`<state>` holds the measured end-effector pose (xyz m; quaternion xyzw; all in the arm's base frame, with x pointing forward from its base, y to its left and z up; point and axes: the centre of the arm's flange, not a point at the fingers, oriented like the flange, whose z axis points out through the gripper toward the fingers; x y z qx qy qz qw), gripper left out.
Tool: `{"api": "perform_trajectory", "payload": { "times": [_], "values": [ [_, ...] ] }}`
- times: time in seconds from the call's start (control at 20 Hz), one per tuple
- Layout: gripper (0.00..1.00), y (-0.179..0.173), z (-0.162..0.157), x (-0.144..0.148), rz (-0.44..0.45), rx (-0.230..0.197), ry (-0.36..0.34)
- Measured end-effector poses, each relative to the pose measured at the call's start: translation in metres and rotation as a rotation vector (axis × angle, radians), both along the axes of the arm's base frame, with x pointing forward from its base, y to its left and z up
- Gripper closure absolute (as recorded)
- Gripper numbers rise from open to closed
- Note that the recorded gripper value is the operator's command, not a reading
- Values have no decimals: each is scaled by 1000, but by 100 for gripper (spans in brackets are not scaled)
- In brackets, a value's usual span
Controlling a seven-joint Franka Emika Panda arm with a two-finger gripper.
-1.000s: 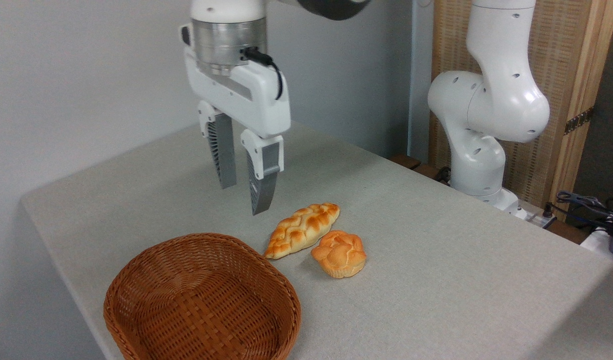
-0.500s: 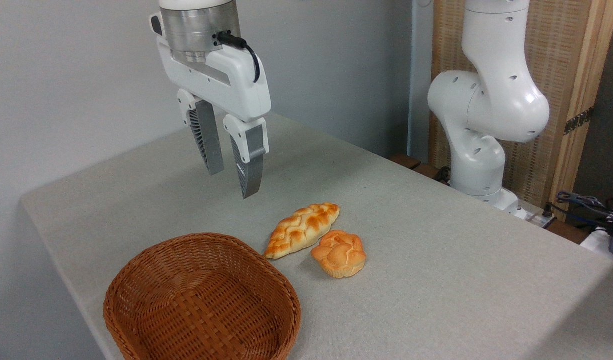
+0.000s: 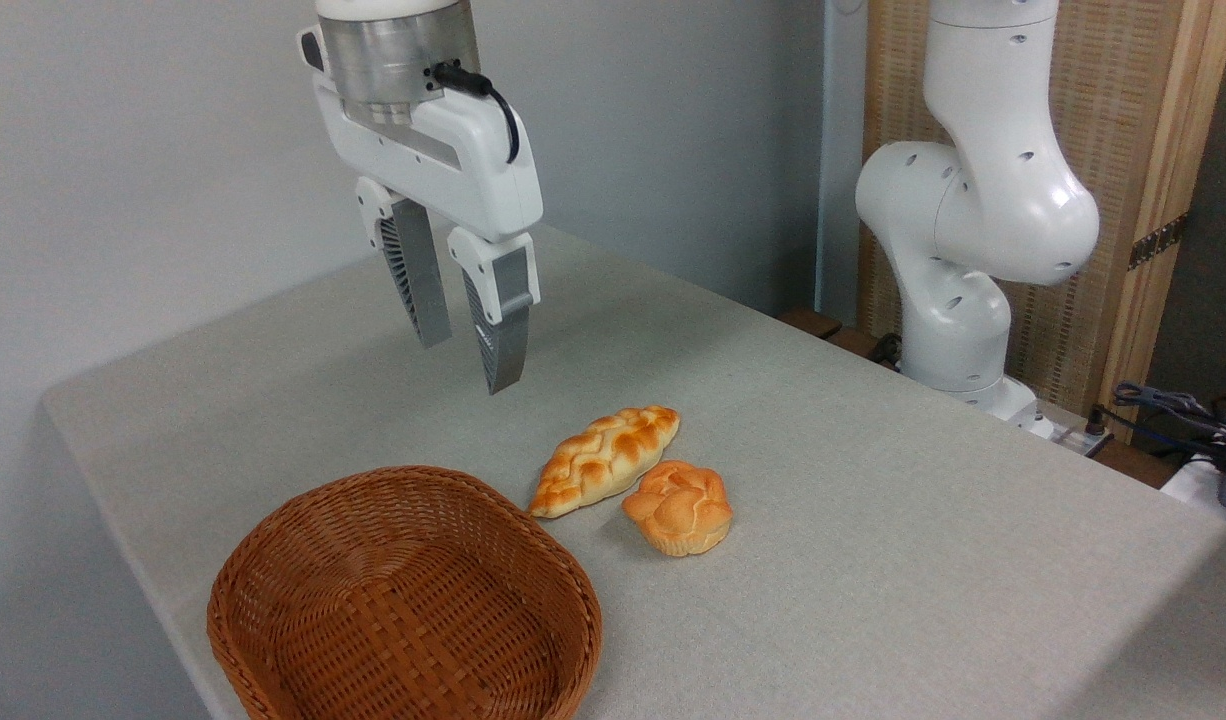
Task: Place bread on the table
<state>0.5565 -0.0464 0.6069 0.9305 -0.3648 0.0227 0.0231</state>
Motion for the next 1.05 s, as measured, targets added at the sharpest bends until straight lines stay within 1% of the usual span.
{"api": "perform_trajectory", "payload": {
  "times": [0.65,0.8,1.05],
  "values": [
    [0,6,2,1,11,0,-2],
    [0,10,2,1,15,13,-3],
    [0,13,2,1,20,17,-3]
  ]
}}
